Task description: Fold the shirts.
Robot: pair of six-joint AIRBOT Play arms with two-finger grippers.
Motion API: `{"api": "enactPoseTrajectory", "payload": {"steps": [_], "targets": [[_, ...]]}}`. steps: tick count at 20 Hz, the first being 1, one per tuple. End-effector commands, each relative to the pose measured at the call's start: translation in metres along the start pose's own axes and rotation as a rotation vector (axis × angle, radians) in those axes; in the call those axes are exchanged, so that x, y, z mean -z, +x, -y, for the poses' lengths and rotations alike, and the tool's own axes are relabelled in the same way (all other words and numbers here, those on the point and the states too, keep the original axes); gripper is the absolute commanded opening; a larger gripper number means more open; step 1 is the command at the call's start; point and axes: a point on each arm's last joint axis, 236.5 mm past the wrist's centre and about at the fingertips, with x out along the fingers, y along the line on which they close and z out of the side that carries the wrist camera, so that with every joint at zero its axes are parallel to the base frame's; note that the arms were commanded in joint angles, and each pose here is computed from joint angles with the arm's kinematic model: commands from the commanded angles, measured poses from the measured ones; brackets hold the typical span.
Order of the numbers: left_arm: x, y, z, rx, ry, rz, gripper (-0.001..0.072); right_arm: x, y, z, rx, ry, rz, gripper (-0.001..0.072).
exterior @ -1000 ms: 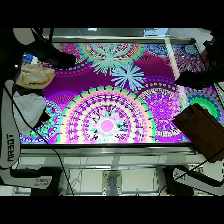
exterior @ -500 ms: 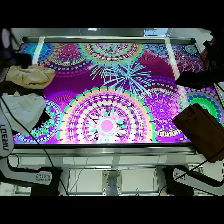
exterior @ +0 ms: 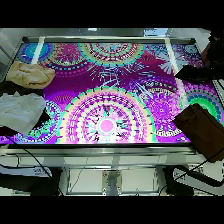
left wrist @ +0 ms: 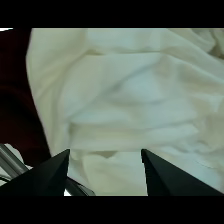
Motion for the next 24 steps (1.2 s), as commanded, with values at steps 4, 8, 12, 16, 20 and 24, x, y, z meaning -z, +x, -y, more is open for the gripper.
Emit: {"api": "enactPoseTrajectory", "payload": {"steps": [4,8,12,16,20,24], "targets": [[0.010,0.045,-0.036,0.159,-0.138,-0.081,0.0527,-0.002,-0.001,-0.019,-0.079,0.055,0.007,0.0475],[0.014,0.072,-0.009,0.261,-0.060,-0.124,0.0527,-0.005,-0.003,-0.034,-0.145,0.074,0.015,0.0475],[0.009,0.089,-0.017,0.214,-0.046,-0.110,0.0519,-0.009,-0.007,-0.057,-0.245,0.102,0.024,0.0476],[0.009,0.080,0.006,0.309,-0.075,-0.121,0.0014,-0.014,-0.010,-0.067,-0.288,0.117,0.044,0.0475],[-0.019,0.003,0.094,0.726,-0.076,-0.020,0.0012,-0.013,-0.010,-0.067,-0.288,0.115,0.038,0.0476],[-0.006,-0.127,0.194,1.024,0.174,0.085,0.0012,-0.026,-0.010,-0.062,-0.273,0.122,0.094,0.0475]]}}
